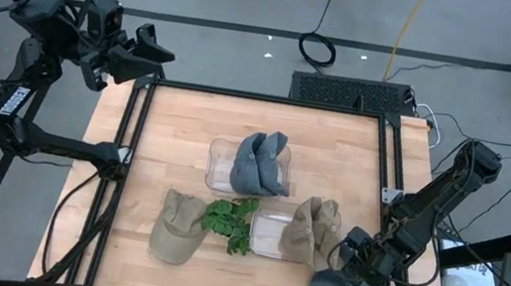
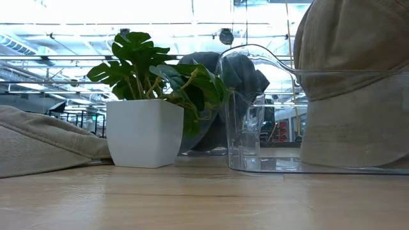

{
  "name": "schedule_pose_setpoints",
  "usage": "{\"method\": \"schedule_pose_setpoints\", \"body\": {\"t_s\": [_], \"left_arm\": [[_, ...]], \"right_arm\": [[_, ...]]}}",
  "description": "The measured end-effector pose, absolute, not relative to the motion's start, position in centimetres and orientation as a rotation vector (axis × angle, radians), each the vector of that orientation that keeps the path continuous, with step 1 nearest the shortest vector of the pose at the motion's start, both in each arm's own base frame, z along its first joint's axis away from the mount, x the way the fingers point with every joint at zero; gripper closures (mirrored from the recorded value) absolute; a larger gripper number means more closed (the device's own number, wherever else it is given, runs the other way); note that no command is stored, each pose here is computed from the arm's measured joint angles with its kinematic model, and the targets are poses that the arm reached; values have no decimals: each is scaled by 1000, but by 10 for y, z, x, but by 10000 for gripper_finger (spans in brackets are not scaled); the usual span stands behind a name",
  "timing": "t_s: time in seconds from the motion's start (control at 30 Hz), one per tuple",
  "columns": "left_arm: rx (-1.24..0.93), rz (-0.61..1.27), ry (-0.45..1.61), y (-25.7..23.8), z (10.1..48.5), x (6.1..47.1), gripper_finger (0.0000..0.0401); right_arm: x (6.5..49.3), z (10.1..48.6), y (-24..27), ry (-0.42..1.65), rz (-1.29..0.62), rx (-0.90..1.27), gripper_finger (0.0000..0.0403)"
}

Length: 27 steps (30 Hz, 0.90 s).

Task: Pick & Place hat
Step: Put the gray cap into the top transparent bin

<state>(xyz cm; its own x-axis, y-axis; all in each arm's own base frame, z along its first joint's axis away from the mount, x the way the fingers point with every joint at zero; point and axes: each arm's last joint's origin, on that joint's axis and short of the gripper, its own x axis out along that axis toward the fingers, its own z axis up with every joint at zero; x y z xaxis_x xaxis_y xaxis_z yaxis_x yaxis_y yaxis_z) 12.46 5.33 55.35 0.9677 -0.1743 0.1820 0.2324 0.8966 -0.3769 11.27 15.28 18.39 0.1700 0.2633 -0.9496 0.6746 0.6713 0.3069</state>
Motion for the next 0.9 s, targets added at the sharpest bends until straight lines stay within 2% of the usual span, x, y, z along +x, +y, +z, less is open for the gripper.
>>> {"method": "schedule_pose_setpoints", "body": {"t_s": [0.23,0.6,0.77,0.9], "left_arm": [[-409,-211,-145,53,553,125,192],[-410,-213,-144,53,553,125,192],[-410,-213,-143,53,553,125,192],[-410,-213,-144,53,553,125,192]], "right_arm": [[109,184,155,1430,-328,832,397],[104,185,159,1479,-294,832,402],[101,195,162,1573,-127,882,402],[99,210,160,1535,-2,948,402]]}}
